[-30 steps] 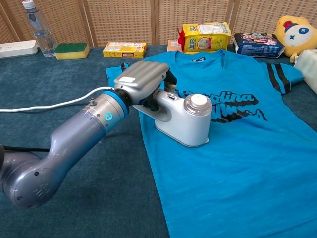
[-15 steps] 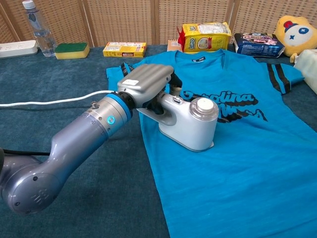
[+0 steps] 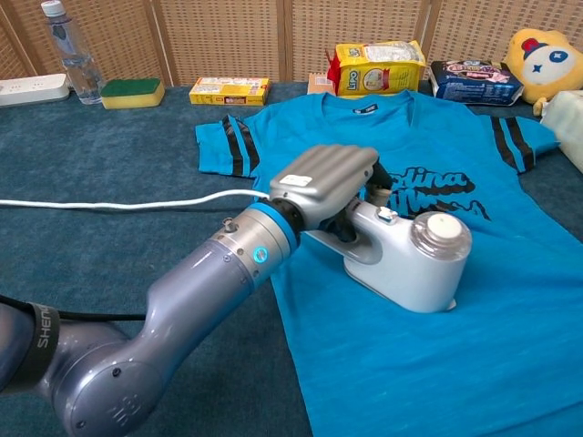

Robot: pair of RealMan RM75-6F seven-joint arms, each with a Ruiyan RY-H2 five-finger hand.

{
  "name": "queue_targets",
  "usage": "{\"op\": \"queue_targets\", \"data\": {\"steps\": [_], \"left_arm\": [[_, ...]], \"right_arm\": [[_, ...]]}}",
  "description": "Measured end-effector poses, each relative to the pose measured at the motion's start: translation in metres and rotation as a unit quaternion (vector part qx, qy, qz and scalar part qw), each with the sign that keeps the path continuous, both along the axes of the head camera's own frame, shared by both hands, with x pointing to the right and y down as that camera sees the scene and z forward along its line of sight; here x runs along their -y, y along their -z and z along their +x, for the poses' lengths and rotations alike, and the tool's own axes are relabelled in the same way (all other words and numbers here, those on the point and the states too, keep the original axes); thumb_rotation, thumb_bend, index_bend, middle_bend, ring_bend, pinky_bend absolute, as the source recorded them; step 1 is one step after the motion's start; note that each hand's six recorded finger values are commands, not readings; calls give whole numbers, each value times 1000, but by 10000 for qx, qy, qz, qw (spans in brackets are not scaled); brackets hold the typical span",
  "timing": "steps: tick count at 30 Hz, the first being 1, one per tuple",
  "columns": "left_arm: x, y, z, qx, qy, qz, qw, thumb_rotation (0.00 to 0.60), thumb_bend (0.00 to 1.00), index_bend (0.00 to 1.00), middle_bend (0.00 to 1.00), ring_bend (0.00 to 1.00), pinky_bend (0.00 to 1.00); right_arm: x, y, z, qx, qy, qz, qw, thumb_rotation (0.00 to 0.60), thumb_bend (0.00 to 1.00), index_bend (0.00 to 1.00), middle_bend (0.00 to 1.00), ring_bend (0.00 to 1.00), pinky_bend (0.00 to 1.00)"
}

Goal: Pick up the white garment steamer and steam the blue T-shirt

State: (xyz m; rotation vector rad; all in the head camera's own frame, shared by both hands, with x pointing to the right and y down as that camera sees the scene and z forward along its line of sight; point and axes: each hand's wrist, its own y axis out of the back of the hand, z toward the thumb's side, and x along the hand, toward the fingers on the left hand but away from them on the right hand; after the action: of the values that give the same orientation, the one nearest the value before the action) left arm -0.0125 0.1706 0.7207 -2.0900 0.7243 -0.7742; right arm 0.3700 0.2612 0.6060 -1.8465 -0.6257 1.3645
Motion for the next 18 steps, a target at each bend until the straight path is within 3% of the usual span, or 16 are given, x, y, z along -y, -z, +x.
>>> {"op": "queue_targets", "data": {"steps": [8, 18], "left_arm": [[-6, 3, 8, 7, -129, -15, 9999, 600, 377, 696, 749, 670, 753], [22, -10, -19, 369, 283, 218, 9987, 600, 377, 696, 749, 670, 753]], "right_arm": [[0, 0, 2, 1, -15, 4, 10000, 600, 424, 656, 583, 626, 784], [0, 0, 1, -15, -2, -5, 10000, 600, 424, 656, 585, 629, 787]]}}
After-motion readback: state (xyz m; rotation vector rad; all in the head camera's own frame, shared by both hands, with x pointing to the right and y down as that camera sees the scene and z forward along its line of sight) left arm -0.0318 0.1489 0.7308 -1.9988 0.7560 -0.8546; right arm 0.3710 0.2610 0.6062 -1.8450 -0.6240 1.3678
